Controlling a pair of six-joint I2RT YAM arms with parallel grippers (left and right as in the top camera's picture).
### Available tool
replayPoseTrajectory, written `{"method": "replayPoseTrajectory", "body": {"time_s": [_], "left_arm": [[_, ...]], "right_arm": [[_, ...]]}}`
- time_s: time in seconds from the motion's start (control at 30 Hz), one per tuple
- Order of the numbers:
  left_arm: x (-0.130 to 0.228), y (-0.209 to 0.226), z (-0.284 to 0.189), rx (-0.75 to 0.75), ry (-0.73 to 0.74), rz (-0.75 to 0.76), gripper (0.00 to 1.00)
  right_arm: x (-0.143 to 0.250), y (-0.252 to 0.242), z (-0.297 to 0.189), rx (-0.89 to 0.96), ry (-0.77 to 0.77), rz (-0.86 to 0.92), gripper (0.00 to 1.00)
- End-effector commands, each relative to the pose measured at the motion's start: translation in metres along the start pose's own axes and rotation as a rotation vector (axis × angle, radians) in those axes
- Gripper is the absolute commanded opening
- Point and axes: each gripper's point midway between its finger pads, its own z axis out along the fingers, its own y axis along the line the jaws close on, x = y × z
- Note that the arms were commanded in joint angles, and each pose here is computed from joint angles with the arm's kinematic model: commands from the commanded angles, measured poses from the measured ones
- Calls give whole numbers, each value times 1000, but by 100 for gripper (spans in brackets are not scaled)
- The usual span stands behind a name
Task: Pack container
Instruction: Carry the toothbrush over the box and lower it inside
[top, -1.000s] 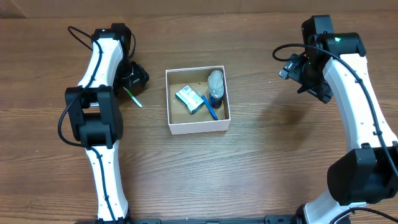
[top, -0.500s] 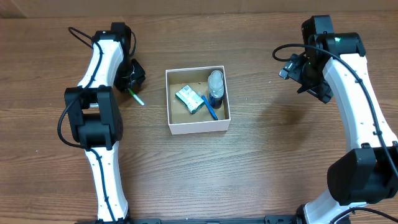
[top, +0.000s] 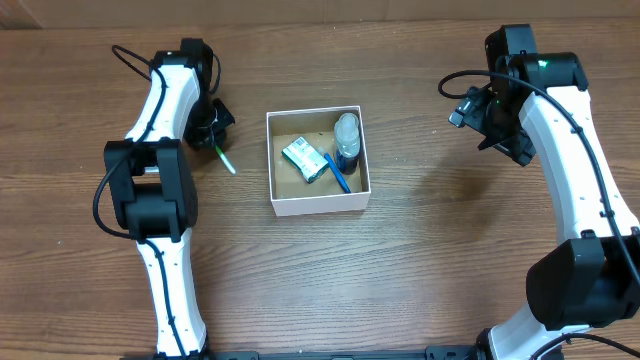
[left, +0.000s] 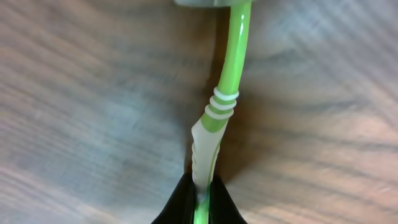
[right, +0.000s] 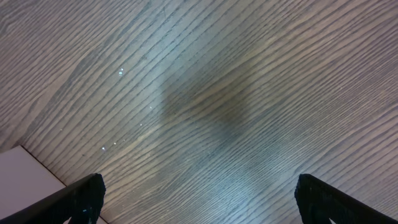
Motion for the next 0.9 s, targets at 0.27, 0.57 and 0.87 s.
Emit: {"method": "replayPoseTrajectory", "body": {"time_s": [0.27, 0.57, 0.87], "left_arm": [[4, -25, -203, 159, -309, 313, 4], [117, -71, -282, 206, -459, 999, 4], [199, -119, -281, 241, -468, 1478, 4]], "right_arm": [[-3, -1, -5, -12, -14, 12, 100], [-3, -1, -5, -12, -14, 12, 100], [-3, -1, -5, -12, -14, 12, 100]]}}
